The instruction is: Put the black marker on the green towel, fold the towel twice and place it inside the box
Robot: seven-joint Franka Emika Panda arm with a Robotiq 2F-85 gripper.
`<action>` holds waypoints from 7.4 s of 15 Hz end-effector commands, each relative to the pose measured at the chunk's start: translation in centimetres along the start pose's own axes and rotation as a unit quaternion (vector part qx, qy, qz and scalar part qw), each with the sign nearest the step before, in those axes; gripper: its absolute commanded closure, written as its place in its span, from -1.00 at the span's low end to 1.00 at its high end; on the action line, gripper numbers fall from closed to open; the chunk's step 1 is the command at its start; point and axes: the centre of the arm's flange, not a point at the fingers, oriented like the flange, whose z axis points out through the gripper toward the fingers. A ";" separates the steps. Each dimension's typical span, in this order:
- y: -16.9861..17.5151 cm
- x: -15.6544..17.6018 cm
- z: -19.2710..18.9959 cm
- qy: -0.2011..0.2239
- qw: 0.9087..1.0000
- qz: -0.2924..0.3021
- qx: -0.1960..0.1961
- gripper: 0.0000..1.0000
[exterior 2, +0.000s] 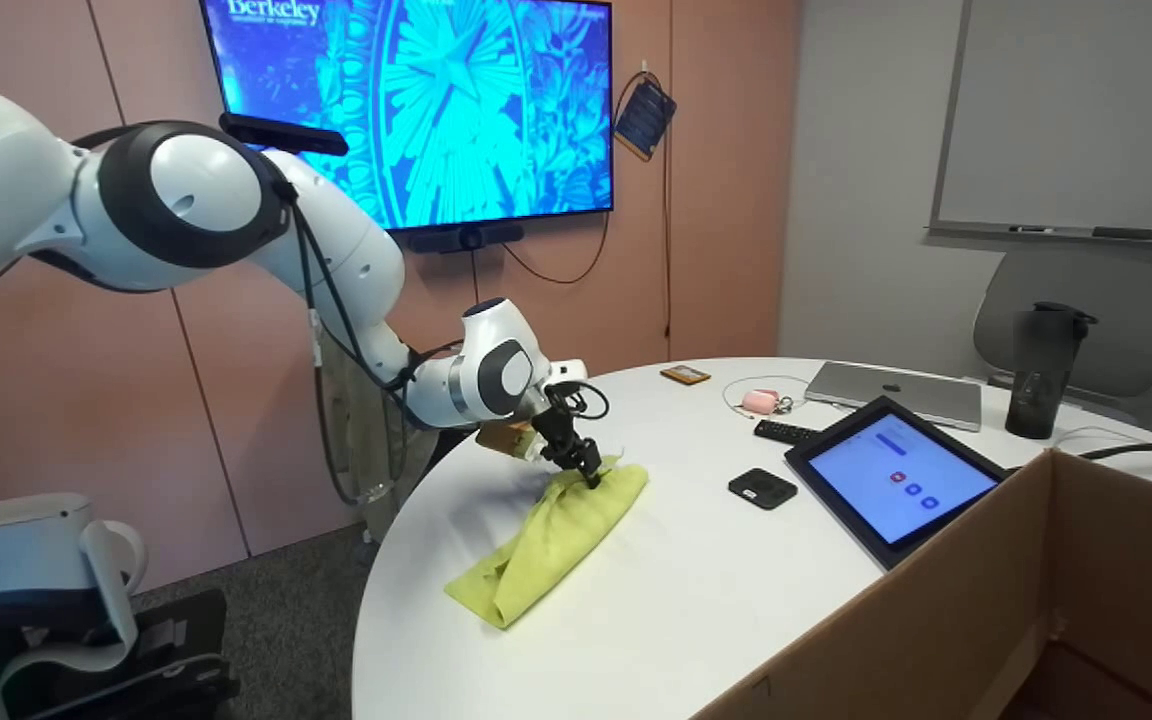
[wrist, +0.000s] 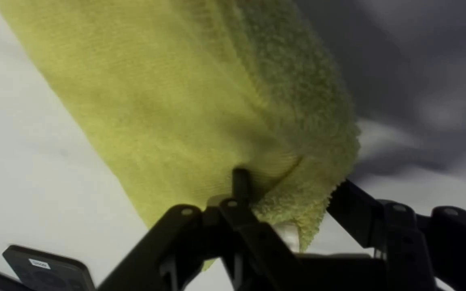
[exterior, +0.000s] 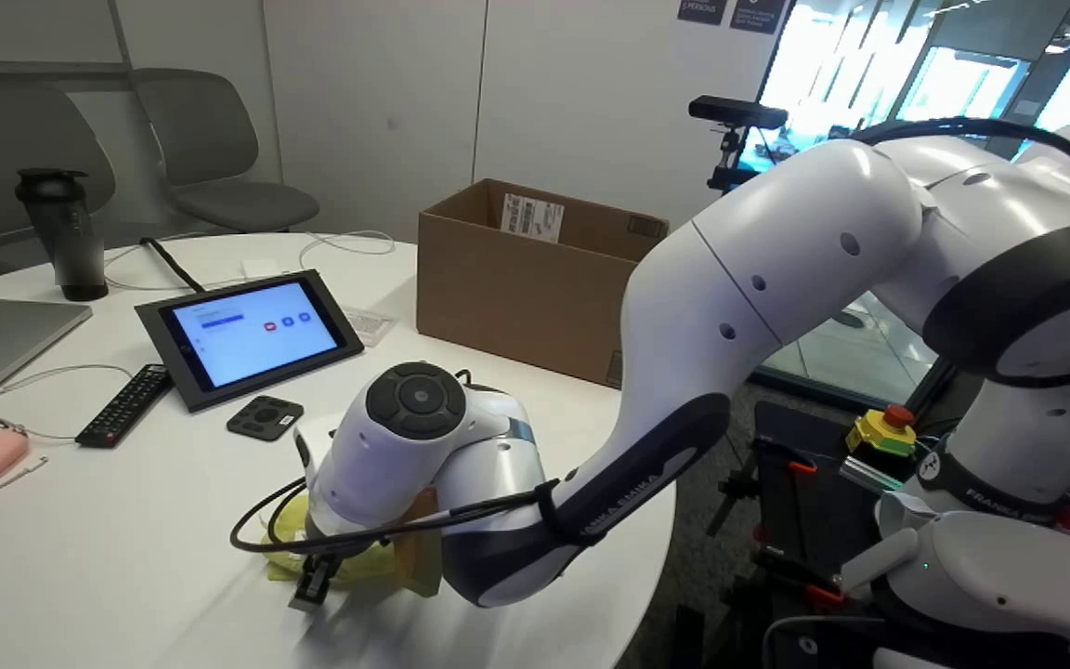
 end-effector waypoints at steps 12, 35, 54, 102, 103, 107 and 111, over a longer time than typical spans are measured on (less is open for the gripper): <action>6.1 1.9 -3.9 0.010 0.998 0.035 -0.042 0.74; 11.0 -9.4 -18.5 -0.186 0.973 0.128 -0.056 0.74; 14.6 -17.1 -5.0 -0.328 0.853 0.403 -0.056 0.69; 14.7 -13.4 -2.5 -0.284 0.917 0.279 -0.009 0.39; 14.8 -13.3 -2.9 -0.283 0.917 0.281 -0.008 0.56; 15.1 -12.7 -4.8 -0.285 0.915 0.287 -0.008 0.99; 16.1 -11.4 -7.9 -0.281 0.912 0.298 -0.006 0.98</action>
